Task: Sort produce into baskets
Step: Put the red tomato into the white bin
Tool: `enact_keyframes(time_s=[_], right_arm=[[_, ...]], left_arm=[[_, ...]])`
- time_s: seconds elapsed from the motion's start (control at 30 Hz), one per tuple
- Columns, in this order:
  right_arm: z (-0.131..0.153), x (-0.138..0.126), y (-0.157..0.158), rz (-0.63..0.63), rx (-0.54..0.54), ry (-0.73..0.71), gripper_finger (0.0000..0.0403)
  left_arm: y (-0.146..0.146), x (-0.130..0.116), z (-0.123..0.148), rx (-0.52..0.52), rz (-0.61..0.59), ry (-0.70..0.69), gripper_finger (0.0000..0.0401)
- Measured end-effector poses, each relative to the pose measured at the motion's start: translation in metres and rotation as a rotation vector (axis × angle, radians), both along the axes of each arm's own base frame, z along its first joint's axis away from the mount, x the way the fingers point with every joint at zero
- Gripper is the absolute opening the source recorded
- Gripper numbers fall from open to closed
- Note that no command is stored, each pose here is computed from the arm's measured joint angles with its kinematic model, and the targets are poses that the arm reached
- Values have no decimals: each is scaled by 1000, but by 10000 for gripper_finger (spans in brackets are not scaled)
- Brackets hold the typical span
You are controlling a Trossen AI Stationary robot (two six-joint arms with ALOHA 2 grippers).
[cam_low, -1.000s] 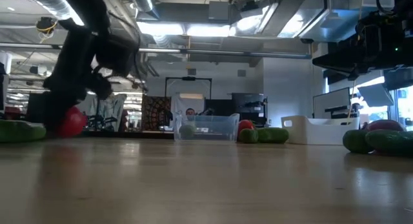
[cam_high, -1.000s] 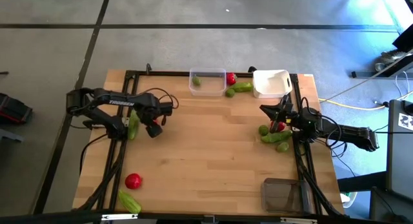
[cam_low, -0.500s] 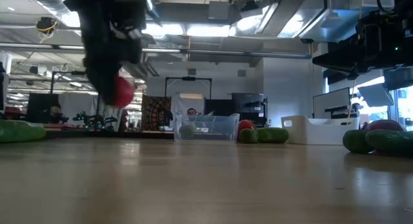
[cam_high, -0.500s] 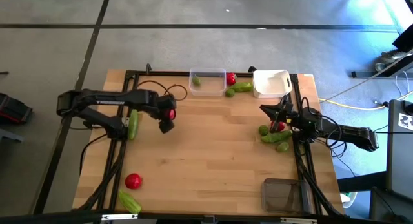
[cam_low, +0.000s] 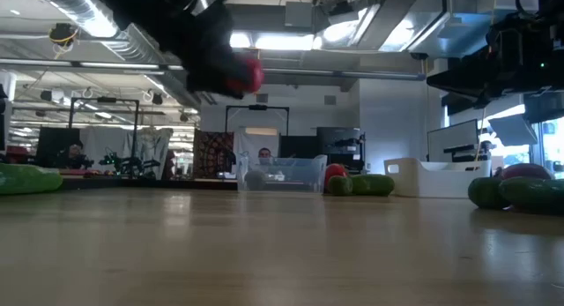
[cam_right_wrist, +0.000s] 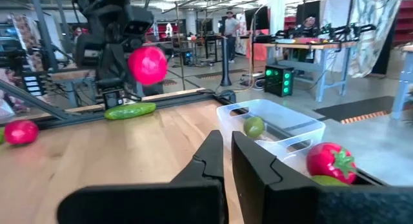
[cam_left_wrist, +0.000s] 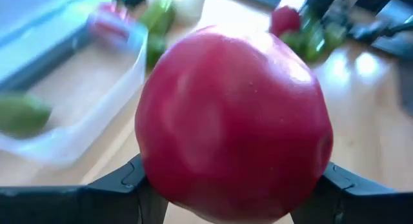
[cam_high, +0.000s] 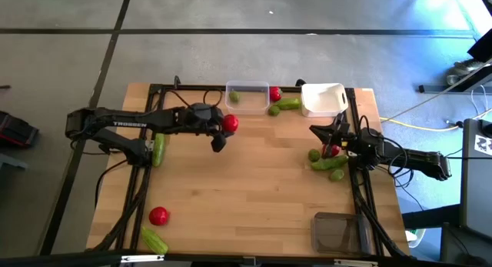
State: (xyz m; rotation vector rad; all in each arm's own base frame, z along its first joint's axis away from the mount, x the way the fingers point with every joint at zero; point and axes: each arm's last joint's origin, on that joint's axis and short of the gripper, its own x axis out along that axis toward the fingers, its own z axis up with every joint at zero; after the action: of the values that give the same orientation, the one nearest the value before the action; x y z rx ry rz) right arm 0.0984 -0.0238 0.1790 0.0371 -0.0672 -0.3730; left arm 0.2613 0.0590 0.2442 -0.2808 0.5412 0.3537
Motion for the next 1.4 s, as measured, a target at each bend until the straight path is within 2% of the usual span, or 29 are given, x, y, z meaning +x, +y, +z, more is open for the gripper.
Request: enact_keyframes(time_s=[0.13, 0.23, 0.43, 0.6, 0.8, 1.07, 1.4], right_arm=[[4, 0, 0, 10, 1, -41, 19], [5, 0, 2, 52, -2, -54, 36], [6, 5, 2, 104, -11, -48, 131], [9, 13, 1, 99, -78, -59, 218], [15, 24, 0, 133, -155, -81, 282], [40, 58, -5, 188, -60, -12, 296], [71, 117, -12, 314, 36, 35, 296]], left_arm=[[-5, 7, 3, 50, -43, -105, 239], [-10, 13, 3, 63, -92, -179, 239], [-16, 21, -1, 53, -146, -229, 239], [-16, 26, -5, 52, -144, -241, 239], [-17, 33, -11, 55, -177, -253, 239], [-30, 45, -18, 165, -269, -285, 239], [-32, 46, -16, 250, -284, -285, 239]])
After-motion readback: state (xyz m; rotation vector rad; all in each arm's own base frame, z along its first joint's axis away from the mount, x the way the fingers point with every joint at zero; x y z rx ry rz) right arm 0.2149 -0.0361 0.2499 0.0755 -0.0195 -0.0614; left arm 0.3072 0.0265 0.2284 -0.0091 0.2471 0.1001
